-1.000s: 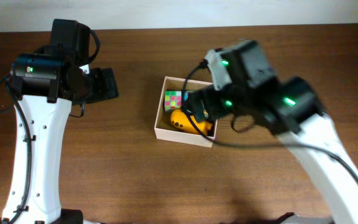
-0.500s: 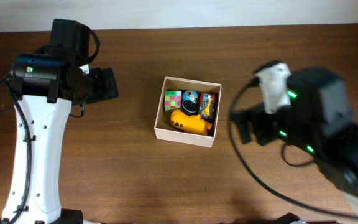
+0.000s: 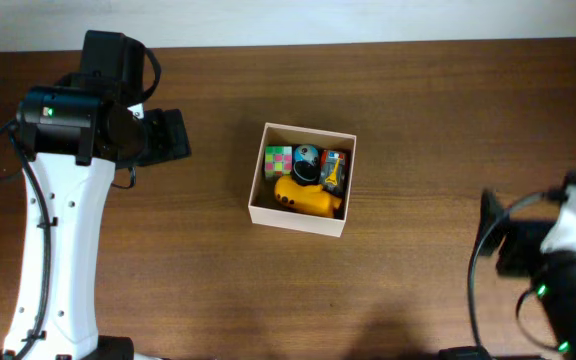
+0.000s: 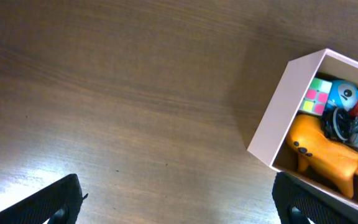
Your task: Pack container
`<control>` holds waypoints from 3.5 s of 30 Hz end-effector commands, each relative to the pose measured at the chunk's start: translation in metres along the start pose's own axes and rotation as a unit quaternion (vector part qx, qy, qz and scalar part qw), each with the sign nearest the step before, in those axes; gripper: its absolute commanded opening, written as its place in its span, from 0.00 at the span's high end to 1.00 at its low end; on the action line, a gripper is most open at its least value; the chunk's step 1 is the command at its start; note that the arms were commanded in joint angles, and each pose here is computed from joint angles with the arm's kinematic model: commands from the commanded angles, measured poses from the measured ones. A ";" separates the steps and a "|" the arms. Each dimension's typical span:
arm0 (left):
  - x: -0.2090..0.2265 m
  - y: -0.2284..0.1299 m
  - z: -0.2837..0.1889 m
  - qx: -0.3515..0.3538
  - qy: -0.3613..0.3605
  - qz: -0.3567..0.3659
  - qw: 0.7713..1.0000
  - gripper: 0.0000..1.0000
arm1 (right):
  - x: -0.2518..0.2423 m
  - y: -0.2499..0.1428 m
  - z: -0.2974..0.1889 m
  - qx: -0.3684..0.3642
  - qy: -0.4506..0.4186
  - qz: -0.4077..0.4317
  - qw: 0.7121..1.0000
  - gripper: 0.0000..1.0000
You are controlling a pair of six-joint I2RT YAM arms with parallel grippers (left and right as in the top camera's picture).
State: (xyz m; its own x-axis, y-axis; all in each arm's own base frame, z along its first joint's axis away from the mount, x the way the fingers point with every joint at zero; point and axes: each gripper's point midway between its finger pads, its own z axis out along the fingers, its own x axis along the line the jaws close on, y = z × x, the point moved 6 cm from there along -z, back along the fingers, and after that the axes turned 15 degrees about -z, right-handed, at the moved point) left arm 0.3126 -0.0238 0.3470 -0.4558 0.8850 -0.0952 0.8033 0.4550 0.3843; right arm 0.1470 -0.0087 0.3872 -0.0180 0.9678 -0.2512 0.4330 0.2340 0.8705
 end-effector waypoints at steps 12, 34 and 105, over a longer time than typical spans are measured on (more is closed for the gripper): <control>0.001 0.001 -0.002 -0.006 0.002 0.005 1.000 0.01 | 0.042 -0.148 0.067 0.002 0.005 0.005 1.000 0.02; 0.001 0.001 -0.002 -0.006 0.002 0.006 1.000 0.01 | 0.066 -0.231 0.112 0.044 0.014 0.001 0.999 0.01; 0.122 -0.188 0.119 -0.352 -0.107 0.092 0.925 0.01 | 0.066 -0.233 0.112 0.049 0.015 0.001 0.999 0.01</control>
State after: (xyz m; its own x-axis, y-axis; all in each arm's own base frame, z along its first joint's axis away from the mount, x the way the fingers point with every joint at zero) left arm 0.1519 0.0090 0.1582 -0.1889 0.9736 -0.1282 0.3906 0.1943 0.8998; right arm 0.1458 -0.0080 0.1191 -0.0545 0.9712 -0.2321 0.5260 0.2255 0.8200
